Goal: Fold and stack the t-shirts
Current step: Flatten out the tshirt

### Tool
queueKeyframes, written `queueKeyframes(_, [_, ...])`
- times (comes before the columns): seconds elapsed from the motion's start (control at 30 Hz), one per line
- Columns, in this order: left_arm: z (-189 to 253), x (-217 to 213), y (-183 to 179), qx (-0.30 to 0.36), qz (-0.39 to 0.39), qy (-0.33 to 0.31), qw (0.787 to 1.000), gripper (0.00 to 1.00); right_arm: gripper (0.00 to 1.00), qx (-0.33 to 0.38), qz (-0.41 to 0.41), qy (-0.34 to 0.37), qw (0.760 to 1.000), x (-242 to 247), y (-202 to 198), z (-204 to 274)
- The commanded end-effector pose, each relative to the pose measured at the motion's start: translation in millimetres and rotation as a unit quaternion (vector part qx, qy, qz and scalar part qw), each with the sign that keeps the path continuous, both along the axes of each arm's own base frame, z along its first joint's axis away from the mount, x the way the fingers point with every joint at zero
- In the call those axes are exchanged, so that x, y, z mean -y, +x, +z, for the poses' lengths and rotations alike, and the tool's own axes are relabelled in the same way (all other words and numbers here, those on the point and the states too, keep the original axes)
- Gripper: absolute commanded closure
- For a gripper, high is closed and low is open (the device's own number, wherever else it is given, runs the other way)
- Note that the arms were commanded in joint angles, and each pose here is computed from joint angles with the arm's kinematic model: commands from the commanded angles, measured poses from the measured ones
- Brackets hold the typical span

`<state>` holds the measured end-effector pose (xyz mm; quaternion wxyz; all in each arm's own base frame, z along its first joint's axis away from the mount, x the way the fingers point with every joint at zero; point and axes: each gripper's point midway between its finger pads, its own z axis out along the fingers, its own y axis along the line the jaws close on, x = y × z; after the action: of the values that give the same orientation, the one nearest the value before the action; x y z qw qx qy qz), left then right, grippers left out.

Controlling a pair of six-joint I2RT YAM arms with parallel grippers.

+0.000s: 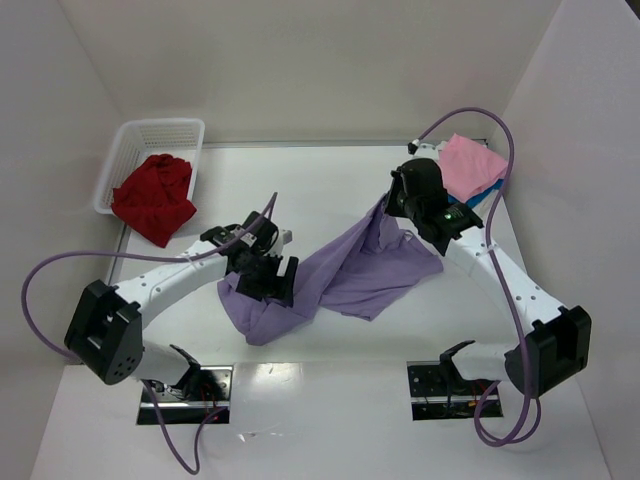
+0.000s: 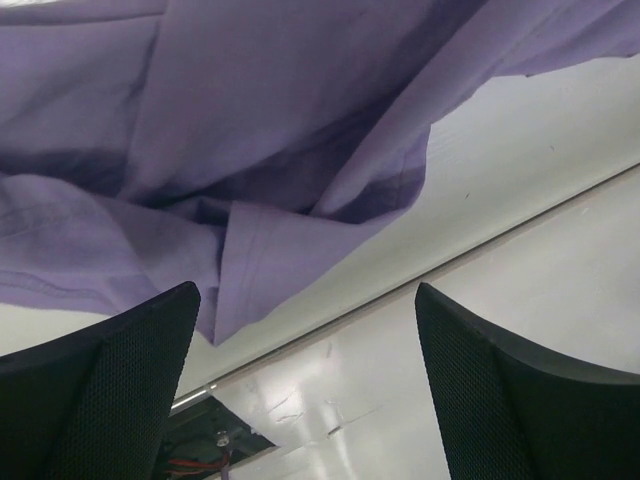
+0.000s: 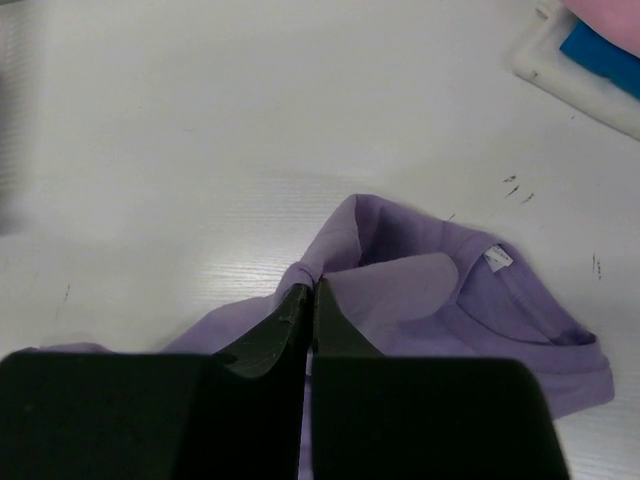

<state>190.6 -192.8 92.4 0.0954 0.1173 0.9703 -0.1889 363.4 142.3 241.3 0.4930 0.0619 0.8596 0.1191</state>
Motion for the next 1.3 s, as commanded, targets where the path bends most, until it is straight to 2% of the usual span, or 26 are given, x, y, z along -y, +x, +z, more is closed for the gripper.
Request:
queueKeyframes(0.0, [-9.8,12.7,1.9,-0.009,-0.005,-0.007,1.0,0.06,0.99,0.024,-0.01,0.008,1.0,-1.1,9.5,7.5])
queueKeyframes(0.1, [-25.8,6.8,7.6,-0.014,0.004,0.024,1.0,0.06,0.99,0.025,-0.012,0.002,1.0,0.8,9.9,7.5])
queueKeyframes(0.53, [-57.4,-1.3,11.4,-0.024,0.032,0.059,0.997,0.18,0.97,0.026,-0.01,-0.002,1.0,2.2,7.8,6.7])
queueKeyframes(0.57, [-57.4,-1.3,11.4,-0.024,0.032,0.059,0.997,0.23,0.97,0.027,-0.014,-0.004,1.0,3.7,8.3,6.8])
queueKeyframes(0.6, [-57.4,0.5,9.7,-0.024,0.027,0.059,0.998,0.23,0.97,0.027,-0.014,-0.004,1.0,3.7,8.3,6.8])
queueKeyframes(0.7, [-57.4,0.5,9.7,-0.024,0.027,0.059,0.998,0.45,0.97,0.027,-0.014,-0.004,1.0,3.7,8.3,6.8])
queueKeyframes(0.8, [-57.2,0.4,6.8,-0.03,0.026,0.059,0.997,0.57,0.97,0.027,-0.014,-0.004,1.0,3.7,8.3,6.8])
queueKeyframes(0.83, [-55.1,-0.4,5.6,-0.03,0.026,0.059,0.997,0.66,0.97,0.027,-0.014,-0.004,1.0,3.7,8.3,6.8])
queueKeyframes(1.0, [-15.0,-0.4,19.2,0.016,0.039,0.051,0.998,0.97,0.97,0.028,-0.018,-0.006,0.999,5.3,8.7,7.0])
queueKeyframes(1.07, [13.7,-0.2,26.8,0.052,0.052,0.035,0.997,1.0,0.97,0.024,-0.022,-0.01,0.999,7.4,7.9,5.3])
queueKeyframes(1.13, [66.7,1.3,41.6,0.118,0.065,0.008,0.991,1.0,0.97,0.036,-0.037,-0.011,0.999,15.1,9.8,16.2])
queueKeyframes(1.17, [98.3,-3.3,35.0,0.146,0.067,-0.014,0.987,1.0,0.97,0.032,-0.049,-0.016,0.998,22.7,10.5,14.3])
queueKeyframes(1.27, [118.1,-10.1,25.0,0.155,0.068,-0.022,0.985,1.0,0.97,0.039,-0.069,-0.007,0.997,35.1,14.0,21.9])
